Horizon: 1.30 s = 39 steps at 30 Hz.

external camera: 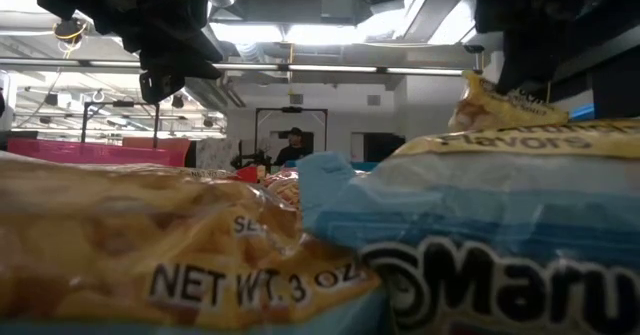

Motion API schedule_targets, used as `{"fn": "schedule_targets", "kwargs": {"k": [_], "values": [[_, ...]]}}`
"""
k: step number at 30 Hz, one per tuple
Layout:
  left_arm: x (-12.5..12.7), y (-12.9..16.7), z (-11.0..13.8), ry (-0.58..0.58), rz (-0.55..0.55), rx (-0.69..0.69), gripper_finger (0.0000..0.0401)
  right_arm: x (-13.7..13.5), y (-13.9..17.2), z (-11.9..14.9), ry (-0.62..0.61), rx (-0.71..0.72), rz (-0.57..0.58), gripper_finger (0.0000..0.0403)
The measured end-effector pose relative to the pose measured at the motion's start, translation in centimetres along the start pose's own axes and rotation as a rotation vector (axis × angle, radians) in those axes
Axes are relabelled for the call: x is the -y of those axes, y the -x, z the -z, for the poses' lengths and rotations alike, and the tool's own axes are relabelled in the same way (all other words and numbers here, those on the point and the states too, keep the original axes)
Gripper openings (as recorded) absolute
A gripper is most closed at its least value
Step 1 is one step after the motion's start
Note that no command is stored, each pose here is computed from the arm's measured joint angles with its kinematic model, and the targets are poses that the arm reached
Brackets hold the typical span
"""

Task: Sort Maruchan noodles
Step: Put the yellow noodle pack into the black bin

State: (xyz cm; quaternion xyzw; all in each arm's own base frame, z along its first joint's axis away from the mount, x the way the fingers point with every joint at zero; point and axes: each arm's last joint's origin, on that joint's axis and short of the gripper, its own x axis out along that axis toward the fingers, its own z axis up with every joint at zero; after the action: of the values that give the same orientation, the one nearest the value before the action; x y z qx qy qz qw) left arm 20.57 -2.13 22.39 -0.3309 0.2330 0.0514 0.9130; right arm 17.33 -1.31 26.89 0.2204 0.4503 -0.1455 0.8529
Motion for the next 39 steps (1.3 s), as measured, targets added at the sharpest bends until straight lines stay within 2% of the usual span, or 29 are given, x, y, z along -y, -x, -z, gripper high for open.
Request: {"fn": "schedule_targets", "kwargs": {"k": [7,16,21,31,36,39], "values": [[0.0,0.0,0.0,0.0,0.0,0.0,0.0085,0.1,0.4,0.3,0.005,-0.054,0.007,0.0],[0.0,0.0,0.0,0.001,0.0,0.0,0.0085,0.0,-1.1,0.2,0.014,-0.139,0.043,0.0002],[0.0,0.0,0.0,0.001,0.0,0.0,0.0085,0.0,-2.1,0.0,0.019,-0.17,0.085,0.0018],[0.5,0.0,0.4,-0.01,0.019,-0.017,0.0085,-0.2,-2.8,-0.2,0.034,-0.194,0.094,0.0067],[0.7,0.0,0.6,-0.016,0.027,-0.023,0.0085,-1.1,-1.0,-2.0,0.033,-0.119,0.05,0.0083],[0.7,0.0,0.6,-0.016,0.027,-0.023,0.0085,-2.0,0.8,-3.1,0.012,-0.118,-0.064,0.0085]]}}
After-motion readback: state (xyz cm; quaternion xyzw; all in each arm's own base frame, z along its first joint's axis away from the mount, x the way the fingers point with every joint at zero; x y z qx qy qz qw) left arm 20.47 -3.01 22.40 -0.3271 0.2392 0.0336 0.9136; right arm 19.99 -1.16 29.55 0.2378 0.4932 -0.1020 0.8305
